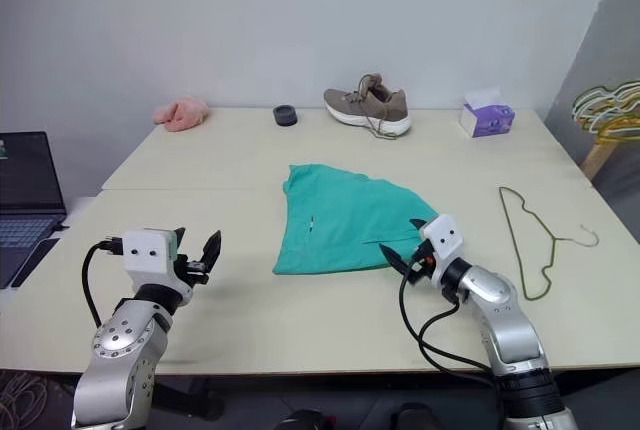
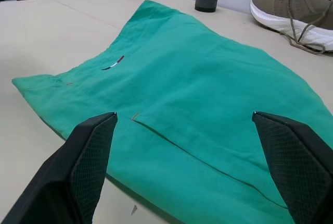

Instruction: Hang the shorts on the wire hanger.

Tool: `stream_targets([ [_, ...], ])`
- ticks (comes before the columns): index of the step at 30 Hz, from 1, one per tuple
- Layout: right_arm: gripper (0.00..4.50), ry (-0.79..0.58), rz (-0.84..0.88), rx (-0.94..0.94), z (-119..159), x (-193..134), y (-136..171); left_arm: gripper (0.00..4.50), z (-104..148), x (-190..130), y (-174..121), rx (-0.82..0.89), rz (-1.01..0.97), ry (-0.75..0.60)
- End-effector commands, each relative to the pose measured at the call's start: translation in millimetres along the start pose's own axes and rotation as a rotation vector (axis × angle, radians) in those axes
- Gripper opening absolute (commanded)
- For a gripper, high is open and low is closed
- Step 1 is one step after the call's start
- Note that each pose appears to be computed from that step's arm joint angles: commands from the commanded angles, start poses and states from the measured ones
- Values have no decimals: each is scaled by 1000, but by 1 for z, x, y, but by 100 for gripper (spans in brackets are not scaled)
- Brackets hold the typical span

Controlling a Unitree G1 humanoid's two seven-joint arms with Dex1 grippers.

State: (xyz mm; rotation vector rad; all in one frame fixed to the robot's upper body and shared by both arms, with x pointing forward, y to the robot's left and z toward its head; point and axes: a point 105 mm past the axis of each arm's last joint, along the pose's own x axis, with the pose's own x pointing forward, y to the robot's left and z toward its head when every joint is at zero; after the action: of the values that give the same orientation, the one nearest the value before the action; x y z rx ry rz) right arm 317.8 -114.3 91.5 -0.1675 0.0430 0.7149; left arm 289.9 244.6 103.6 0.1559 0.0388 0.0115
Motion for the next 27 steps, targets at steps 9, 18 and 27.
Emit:
stream_targets([
  [9,444,-53,8,-36,16,3,-2,307,12,-3,1,31,-1,-63],
  [18,444,-58,18,-53,18,5,-4,307,12,-7,6,27,-31,-69],
  [27,450,-50,49,-60,18,3,-2,448,11,-14,-19,25,-228,-72],
])
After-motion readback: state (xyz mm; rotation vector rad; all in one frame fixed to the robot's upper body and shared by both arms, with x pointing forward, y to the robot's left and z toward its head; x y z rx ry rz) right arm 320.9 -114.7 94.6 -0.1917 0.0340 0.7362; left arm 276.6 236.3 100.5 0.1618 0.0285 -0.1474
